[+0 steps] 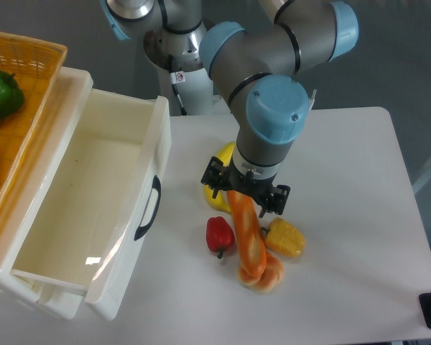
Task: Pick up the long bread
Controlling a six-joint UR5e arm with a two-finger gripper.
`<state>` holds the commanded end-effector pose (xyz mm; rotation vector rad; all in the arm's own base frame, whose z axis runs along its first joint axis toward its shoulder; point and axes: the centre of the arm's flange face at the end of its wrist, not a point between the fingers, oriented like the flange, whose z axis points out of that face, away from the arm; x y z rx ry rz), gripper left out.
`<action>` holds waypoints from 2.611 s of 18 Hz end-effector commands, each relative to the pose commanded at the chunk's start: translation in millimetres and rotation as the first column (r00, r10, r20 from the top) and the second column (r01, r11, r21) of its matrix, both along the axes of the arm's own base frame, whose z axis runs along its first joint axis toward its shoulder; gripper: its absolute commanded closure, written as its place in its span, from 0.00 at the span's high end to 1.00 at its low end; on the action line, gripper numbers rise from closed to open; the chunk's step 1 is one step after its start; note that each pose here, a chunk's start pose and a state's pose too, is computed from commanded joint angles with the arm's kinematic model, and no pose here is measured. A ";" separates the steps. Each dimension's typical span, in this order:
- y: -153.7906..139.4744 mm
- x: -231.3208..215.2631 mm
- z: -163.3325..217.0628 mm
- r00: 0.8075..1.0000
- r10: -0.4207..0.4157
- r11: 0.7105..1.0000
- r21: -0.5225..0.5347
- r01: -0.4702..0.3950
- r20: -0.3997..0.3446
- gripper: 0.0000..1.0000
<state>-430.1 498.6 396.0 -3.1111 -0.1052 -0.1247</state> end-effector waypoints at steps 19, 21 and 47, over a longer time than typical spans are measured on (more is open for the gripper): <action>-23.3 27.9 -95.3 0.978 0.207 0.977 -0.053 -0.206 0.012 1.00; -22.2 28.8 -107.3 0.977 0.212 0.977 -0.028 -0.212 -0.005 1.00; -36.4 15.8 -185.7 0.956 0.294 0.945 -0.147 -0.291 -0.007 1.00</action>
